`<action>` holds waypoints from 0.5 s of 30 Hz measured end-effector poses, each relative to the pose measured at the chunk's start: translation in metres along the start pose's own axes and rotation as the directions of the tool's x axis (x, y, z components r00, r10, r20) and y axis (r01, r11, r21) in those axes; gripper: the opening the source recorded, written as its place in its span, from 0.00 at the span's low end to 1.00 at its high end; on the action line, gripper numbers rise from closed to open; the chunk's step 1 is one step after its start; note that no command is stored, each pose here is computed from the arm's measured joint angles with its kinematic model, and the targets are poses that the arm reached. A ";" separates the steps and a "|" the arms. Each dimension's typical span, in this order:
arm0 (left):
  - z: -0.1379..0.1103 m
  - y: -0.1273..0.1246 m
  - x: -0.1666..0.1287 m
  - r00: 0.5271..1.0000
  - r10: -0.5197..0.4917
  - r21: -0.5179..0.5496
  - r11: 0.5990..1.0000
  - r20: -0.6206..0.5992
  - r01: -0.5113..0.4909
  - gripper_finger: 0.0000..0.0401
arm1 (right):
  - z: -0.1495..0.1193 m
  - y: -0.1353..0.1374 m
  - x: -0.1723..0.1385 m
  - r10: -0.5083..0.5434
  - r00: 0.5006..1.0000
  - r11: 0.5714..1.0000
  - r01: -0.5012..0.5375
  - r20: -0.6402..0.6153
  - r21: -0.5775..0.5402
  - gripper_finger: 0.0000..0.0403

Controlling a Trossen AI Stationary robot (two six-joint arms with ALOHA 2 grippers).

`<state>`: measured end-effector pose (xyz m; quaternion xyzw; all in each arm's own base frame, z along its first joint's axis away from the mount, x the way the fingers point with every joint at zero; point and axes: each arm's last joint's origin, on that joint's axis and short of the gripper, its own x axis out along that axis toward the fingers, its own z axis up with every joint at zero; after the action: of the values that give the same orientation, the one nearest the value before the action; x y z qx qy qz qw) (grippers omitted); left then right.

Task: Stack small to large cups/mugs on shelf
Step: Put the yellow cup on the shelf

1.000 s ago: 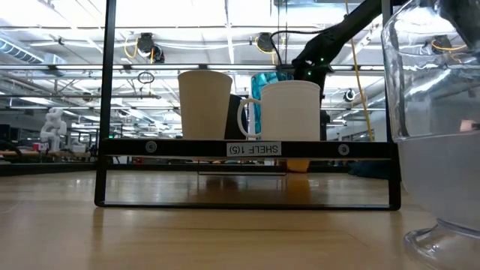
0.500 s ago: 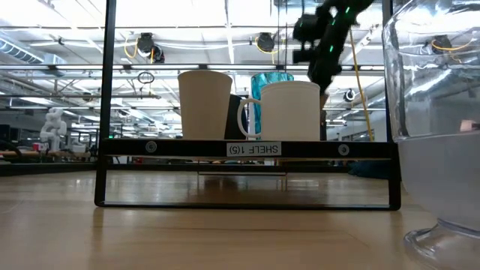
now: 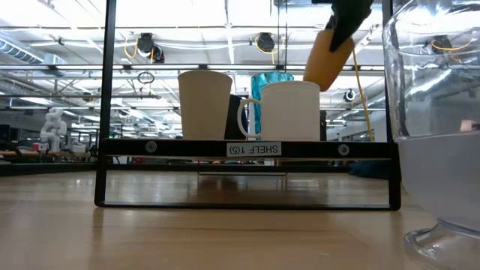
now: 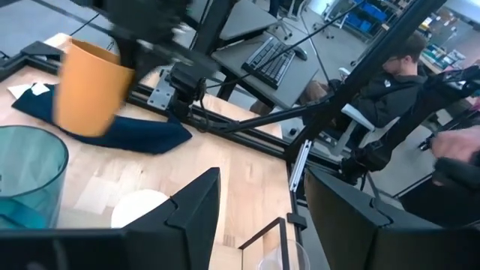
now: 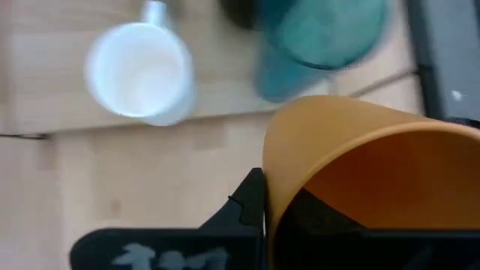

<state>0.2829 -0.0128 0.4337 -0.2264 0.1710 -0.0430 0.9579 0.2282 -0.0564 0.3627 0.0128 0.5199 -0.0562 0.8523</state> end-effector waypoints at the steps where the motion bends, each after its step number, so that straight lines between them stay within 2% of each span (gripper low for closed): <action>1: 0.000 0.000 0.000 1.000 0.001 0.000 1.000 -0.003 -0.001 0.49 | 0.001 0.009 0.000 0.017 1.000 1.000 -0.017 0.002 -0.002 0.00; 8: -0.004 0.002 0.000 0.999 0.020 -0.005 1.000 -0.040 -0.020 0.49 | 0.013 0.069 -0.004 0.152 0.981 0.987 -0.145 0.120 -0.066 0.00; 15: -0.006 0.003 0.000 0.998 0.031 -0.001 1.000 -0.062 -0.031 0.49 | 0.015 0.105 -0.011 0.231 0.963 0.972 -0.224 0.141 -0.063 0.00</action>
<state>0.2805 -0.0127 0.4274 -0.2233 0.2041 -0.0350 0.9525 0.2478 0.0478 0.3752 0.0484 0.4519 0.0535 0.8892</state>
